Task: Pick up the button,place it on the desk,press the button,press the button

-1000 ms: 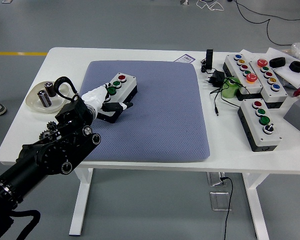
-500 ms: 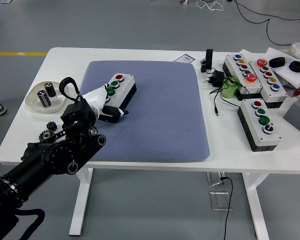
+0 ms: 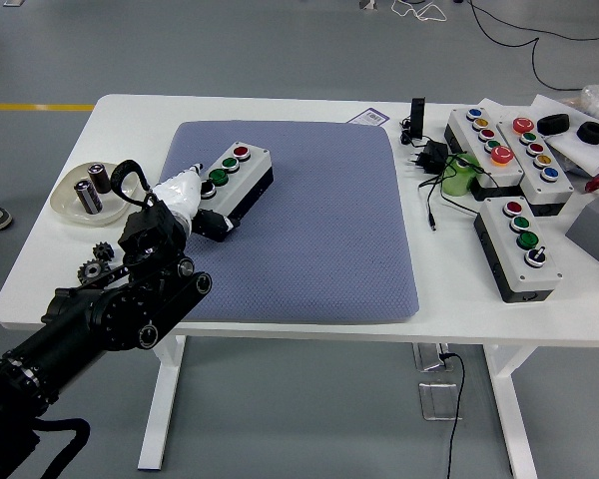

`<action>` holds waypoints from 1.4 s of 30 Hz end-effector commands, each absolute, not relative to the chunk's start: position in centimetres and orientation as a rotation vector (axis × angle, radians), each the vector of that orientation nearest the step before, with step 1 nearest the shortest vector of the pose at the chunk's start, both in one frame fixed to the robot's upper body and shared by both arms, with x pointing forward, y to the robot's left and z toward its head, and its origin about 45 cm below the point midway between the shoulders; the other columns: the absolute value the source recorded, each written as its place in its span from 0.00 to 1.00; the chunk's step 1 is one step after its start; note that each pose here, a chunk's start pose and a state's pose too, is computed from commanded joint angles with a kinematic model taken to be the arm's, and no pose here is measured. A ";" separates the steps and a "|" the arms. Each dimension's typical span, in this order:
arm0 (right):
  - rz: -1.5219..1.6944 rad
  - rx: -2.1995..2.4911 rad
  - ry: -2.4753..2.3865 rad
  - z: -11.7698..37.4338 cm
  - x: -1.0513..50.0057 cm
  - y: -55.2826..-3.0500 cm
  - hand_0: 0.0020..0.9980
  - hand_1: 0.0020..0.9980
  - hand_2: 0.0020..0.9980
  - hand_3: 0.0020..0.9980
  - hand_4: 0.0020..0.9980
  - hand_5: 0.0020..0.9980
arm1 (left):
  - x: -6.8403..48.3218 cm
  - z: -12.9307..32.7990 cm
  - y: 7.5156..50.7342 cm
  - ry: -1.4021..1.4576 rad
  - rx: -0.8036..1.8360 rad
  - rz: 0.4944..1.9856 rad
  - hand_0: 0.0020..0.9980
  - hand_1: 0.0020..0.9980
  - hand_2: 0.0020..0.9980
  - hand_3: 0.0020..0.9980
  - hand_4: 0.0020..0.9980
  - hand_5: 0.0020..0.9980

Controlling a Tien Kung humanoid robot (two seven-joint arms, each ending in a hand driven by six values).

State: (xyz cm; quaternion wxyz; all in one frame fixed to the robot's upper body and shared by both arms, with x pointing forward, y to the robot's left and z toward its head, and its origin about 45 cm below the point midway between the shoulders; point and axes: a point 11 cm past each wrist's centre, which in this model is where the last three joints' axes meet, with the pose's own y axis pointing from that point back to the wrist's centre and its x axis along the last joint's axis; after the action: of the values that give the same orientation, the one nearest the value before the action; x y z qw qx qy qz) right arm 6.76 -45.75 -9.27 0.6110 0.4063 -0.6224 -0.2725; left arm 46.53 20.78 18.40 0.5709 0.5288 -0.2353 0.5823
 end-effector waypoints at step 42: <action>-0.623 0.938 -1.435 -9.2 7.1 -45.8 0.64 0.53 0.55 0.63 0.24 0.24 | 46.9 18.0 21.5 -0.647 1.055 1.433 0.05 0.14 0.16 0.28 0.51 0.00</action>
State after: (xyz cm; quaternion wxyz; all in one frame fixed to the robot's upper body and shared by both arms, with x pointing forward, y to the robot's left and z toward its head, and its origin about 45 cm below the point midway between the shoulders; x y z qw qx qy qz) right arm 7.09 -45.81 -9.19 0.6121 0.4066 -0.6222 -0.2701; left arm 46.94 21.46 17.97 0.5845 0.4520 -0.2772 0.6142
